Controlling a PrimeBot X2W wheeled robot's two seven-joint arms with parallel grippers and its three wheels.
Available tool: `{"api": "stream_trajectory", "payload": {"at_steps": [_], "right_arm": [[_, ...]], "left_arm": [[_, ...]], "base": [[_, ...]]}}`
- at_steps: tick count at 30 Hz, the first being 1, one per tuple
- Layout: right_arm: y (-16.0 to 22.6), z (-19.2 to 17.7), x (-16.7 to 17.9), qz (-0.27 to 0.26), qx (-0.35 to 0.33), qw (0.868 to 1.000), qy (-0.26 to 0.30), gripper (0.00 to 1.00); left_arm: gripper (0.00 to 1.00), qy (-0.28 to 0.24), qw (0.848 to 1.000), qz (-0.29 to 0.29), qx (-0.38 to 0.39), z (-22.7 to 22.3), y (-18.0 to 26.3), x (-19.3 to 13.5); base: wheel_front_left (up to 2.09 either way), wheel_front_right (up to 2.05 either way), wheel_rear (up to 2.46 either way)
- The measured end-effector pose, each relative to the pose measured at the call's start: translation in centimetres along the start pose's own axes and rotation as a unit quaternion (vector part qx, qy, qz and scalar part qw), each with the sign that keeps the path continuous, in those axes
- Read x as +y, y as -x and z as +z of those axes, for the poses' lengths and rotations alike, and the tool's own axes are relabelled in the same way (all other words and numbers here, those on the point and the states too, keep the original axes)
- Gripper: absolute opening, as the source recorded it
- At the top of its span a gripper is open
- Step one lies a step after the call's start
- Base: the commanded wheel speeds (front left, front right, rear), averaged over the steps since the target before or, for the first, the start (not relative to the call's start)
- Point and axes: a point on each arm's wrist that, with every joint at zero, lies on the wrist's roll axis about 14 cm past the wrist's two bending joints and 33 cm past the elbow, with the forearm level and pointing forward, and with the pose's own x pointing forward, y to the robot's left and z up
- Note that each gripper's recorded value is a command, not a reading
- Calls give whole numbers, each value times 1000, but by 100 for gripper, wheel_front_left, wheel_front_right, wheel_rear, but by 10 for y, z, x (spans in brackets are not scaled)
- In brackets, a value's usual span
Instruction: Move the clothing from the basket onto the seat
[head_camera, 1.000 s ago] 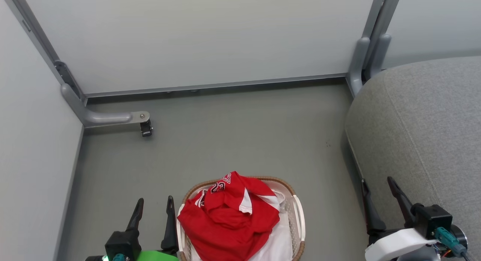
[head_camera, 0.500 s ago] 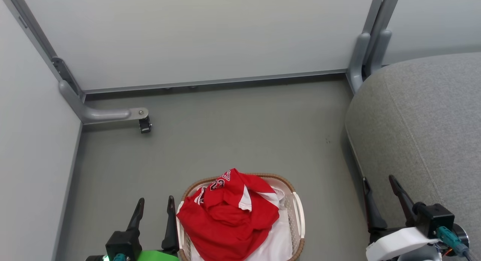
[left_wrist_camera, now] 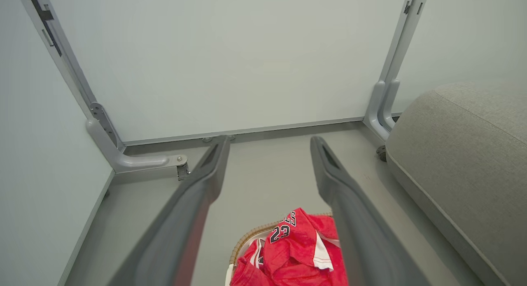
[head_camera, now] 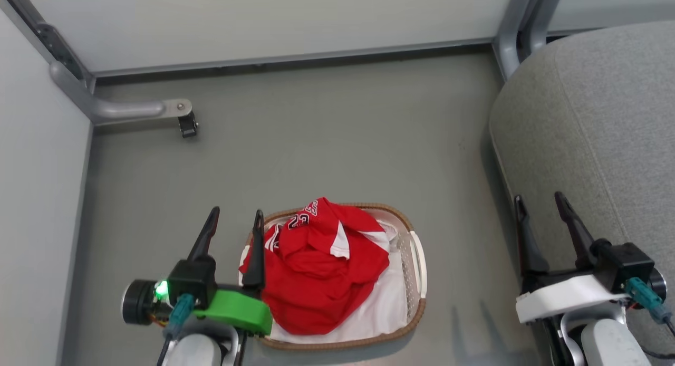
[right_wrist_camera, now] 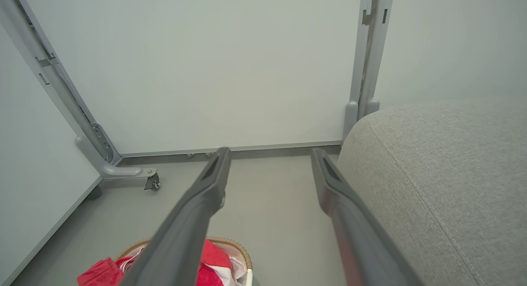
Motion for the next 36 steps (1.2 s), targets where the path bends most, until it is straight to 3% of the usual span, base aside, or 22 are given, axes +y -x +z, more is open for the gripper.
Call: {"api": "stream_trajectory", "payload": {"at_steps": [6, 13, 21, 29, 36], "right_arm": [[-32, -9, -9, -6, 0, 1000, 2, 100], [-66, -35, -19, -10, 12, 1000, -6, 100], [-86, -74, -34, -22, 40, 999, -21, 100], [-80, -116, -60, -54, 86, 995, -24, 100], [-72, -131, -78, -76, 107, 991, -20, 100]], "left_arm": [[100, -32, 998, -50, 10, -11, -51, -11], [100, -66, 986, -110, 105, -84, -97, -21], [100, -92, 955, -160, 231, -180, -124, -24], [100, -103, 918, -172, 341, -263, -121, -13], [100, -103, 908, -166, 370, -296, -129, -10]], "base": [[0, 0, 0], [0, 0, 0], [0, 0, 0], [0, 0, 0], [0, 0, 0]]}}
